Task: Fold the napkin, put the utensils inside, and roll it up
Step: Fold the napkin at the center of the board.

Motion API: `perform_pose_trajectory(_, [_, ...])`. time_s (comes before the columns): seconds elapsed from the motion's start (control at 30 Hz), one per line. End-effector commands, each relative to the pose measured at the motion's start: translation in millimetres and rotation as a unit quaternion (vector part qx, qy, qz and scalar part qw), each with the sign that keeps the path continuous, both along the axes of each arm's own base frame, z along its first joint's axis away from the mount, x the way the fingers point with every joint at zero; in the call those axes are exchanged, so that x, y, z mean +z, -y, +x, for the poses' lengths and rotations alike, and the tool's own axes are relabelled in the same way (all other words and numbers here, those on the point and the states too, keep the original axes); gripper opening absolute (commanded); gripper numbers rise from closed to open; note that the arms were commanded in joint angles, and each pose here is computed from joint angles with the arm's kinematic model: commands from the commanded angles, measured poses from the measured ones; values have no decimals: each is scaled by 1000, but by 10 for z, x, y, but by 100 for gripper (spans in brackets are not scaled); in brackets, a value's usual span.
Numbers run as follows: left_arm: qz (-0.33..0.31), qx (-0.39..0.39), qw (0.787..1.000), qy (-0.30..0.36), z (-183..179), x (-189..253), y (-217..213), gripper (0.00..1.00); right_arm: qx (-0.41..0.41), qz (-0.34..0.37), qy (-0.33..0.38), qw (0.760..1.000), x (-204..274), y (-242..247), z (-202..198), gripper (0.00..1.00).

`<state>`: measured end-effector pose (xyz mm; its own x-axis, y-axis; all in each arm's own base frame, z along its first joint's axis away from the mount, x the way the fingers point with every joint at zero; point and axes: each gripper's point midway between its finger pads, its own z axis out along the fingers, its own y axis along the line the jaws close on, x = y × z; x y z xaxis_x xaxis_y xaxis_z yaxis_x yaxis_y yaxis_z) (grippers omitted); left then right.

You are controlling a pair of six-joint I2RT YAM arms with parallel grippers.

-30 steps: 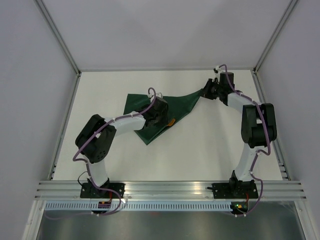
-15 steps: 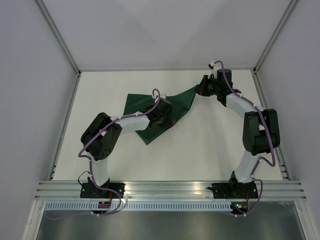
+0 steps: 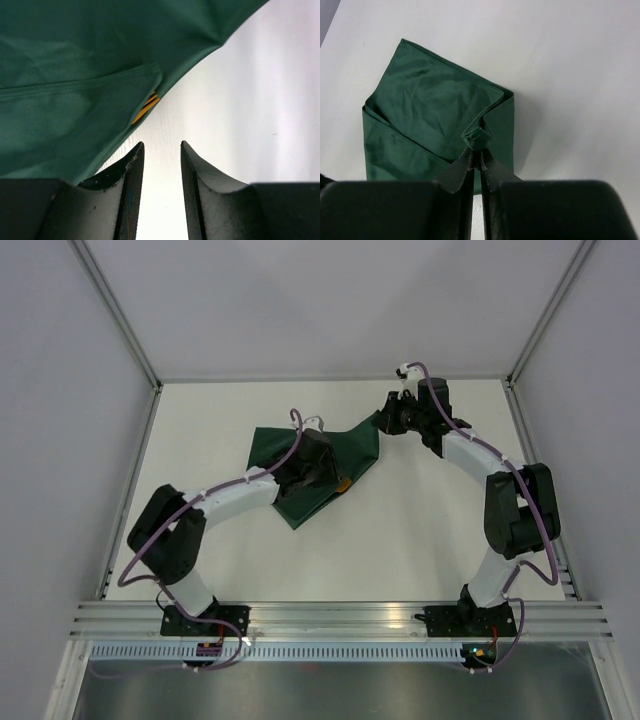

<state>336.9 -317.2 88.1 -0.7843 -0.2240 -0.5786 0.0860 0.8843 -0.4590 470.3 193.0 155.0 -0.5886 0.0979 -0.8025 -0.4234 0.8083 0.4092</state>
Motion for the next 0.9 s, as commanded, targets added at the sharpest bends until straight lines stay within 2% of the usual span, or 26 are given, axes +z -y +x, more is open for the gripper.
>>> perform_pose_trajectory(0.0, [-43,40,996,60,21,661,-136,40,35,-2,68,997,359,-147,-41,12])
perform_pose_trajectory(0.17, [-76,112,985,107,-177,1156,-603,40,74,-1,87,993,462,-388,-162,12])
perform_pose_trajectory(0.37, [-91,141,975,148,-442,1631,-1022,43,141,-18,106,984,487,-827,-464,12])
perform_pose_trajectory(0.63, [-102,153,969,164,-677,1824,-1288,43,253,-89,119,956,205,-1535,-1074,12])
perform_pose_trajectory(0.87, [-99,159,968,167,-764,1858,-1401,44,303,-126,112,938,-88,-1802,-1375,11])
